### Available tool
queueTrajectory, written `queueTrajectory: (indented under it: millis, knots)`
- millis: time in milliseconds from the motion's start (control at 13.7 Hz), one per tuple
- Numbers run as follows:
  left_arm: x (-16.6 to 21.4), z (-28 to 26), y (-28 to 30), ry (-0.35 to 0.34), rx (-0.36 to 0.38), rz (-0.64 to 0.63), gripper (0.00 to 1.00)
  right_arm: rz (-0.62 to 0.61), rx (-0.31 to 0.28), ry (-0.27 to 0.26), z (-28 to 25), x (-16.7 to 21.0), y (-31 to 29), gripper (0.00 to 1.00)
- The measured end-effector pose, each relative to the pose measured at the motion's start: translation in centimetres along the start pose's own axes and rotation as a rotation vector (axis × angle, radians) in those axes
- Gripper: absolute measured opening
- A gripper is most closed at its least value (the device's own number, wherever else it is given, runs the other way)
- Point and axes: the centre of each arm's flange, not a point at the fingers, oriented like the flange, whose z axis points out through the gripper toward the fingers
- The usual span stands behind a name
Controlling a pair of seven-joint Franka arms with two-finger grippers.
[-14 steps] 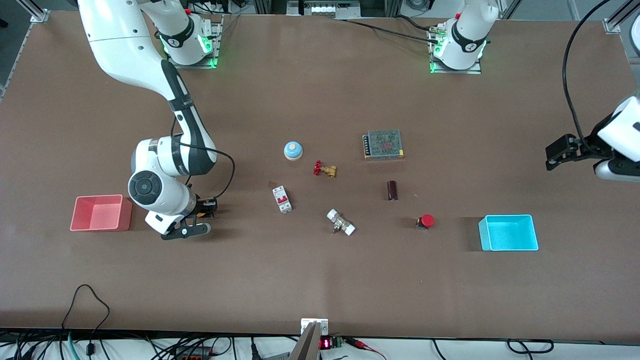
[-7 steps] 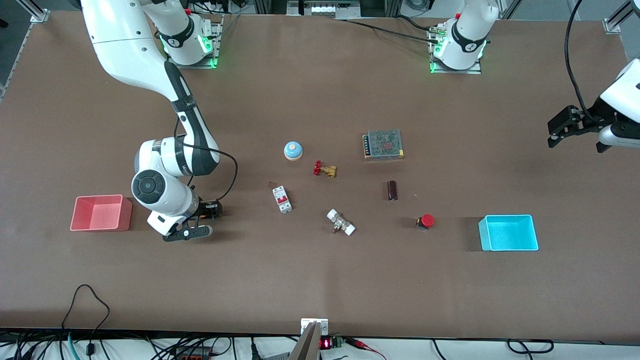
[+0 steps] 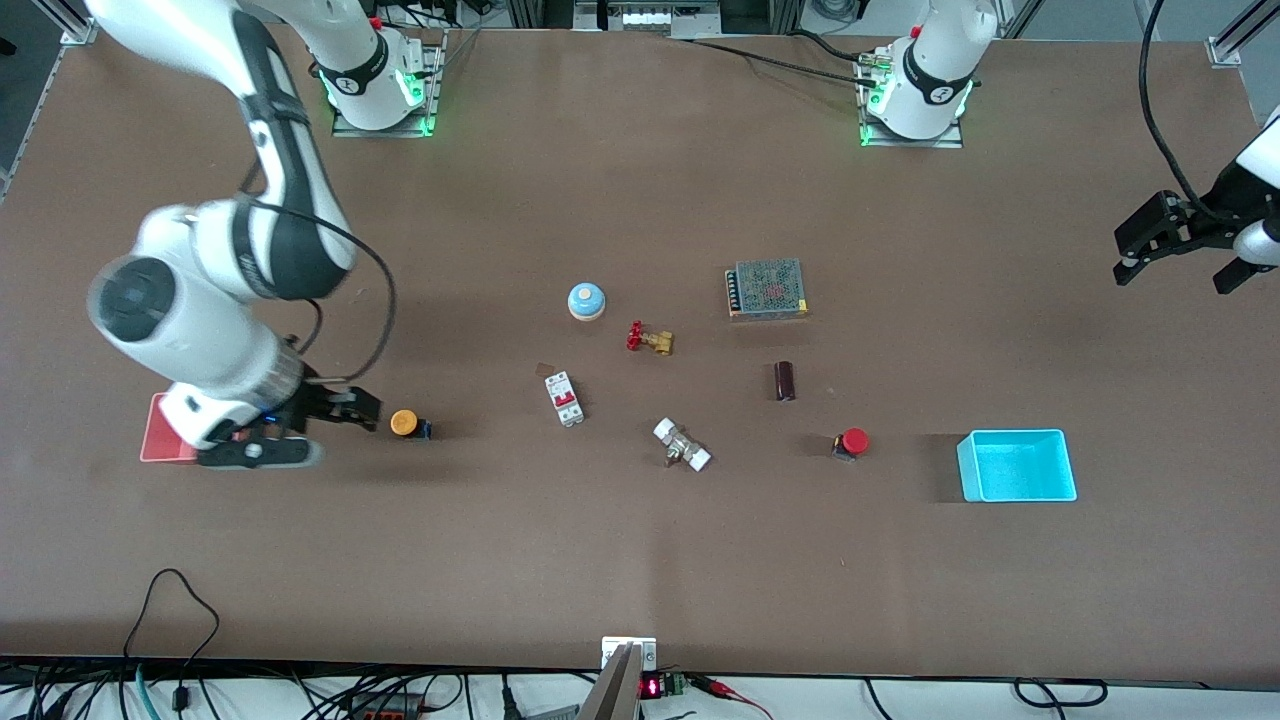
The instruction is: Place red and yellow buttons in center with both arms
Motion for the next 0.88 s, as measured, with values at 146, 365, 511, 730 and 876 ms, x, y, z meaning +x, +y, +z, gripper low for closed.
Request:
queueTrajectory:
  millis: [146,365,511,730,876]
  knots:
    - [0.4,-0.5,0.0,-0.018,-0.005,-0.001,1.00,0.026,0.003,-0.006,-3.5,-0.4,2.5,1.00]
    - [0.5,-0.3,-0.1,-0.042,-0.007,-0.002,1.00,0.027,0.014,-0.017,-6.3,-0.9,2.7,1.00]
    - [0.5,-0.3,-0.1,-0.042,-0.007,-0.003,1.00,0.034,0.015,-0.017,-7.3,-1.1,3.3,1.00]
    - [0.5,-0.5,-0.2,-0.040,-0.007,-0.003,1.00,0.076,0.037,-0.044,-10.8,-2.1,6.5,1.00]
    - [0.5,-0.5,-0.2,-0.042,-0.007,-0.003,1.00,0.095,0.047,-0.066,-14.5,-3.4,9.4,1.00]
